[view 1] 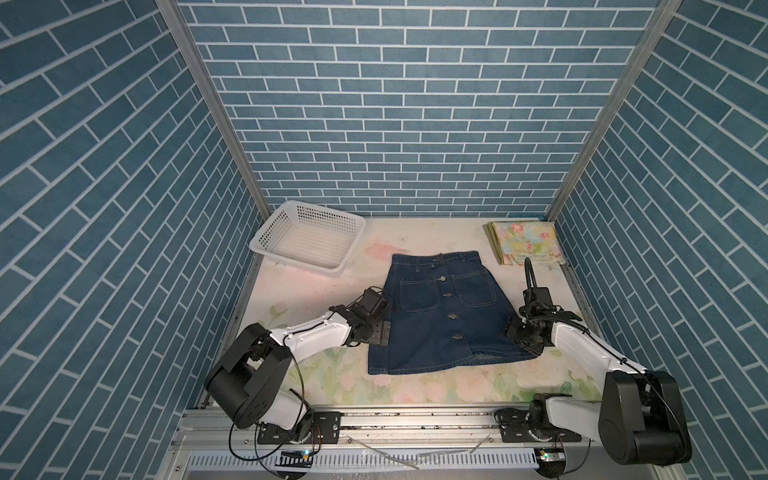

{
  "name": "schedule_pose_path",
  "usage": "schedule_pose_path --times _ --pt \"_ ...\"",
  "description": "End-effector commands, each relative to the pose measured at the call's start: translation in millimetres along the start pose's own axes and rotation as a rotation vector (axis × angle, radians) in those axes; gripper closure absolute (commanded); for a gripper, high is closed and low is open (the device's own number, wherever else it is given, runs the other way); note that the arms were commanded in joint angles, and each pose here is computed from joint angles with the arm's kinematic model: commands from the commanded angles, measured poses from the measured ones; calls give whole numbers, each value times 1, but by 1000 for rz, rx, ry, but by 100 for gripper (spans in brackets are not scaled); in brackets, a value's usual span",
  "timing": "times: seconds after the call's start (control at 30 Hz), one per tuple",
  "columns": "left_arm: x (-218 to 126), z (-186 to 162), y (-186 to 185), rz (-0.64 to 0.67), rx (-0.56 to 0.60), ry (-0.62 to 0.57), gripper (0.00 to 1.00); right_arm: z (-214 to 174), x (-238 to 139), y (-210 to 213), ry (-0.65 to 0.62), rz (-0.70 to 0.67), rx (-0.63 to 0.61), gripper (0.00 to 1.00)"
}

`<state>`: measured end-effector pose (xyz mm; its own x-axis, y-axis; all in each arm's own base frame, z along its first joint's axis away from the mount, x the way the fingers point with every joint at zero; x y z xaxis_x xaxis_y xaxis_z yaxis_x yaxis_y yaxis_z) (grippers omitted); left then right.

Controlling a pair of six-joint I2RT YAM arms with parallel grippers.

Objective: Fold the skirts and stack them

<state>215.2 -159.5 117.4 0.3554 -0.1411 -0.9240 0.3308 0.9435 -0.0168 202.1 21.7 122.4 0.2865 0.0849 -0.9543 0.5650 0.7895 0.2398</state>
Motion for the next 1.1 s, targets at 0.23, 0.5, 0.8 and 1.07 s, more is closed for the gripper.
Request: schedule_pose_path --times 0.23,0.5,0.8,1.07 --pt "3 0 -2 -38 -15 -1 1 6 -47 16 -164 41 -112 100" --pt "6 3 -4 -47 -20 -9 1 15 -58 18 -209 -57 -122 97" --pt "25 20 -11 -26 11 12 1 35 -39 35 -179 8 -87 36" --pt "41 13 -12 48 45 90 73 36 -53 37 -222 57 -84 33"
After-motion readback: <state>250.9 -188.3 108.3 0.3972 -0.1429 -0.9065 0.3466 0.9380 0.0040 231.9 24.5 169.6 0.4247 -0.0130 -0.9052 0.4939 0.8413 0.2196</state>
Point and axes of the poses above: each gripper's point midway between its finger pads, its own x axis out along the fingers, its own y axis along the line the jaws close on, z = x × y, the point moved 10 cm from there along -x, back along the fingers, and after that the axes turned 12 degrees about x, right-handed, at the moved point
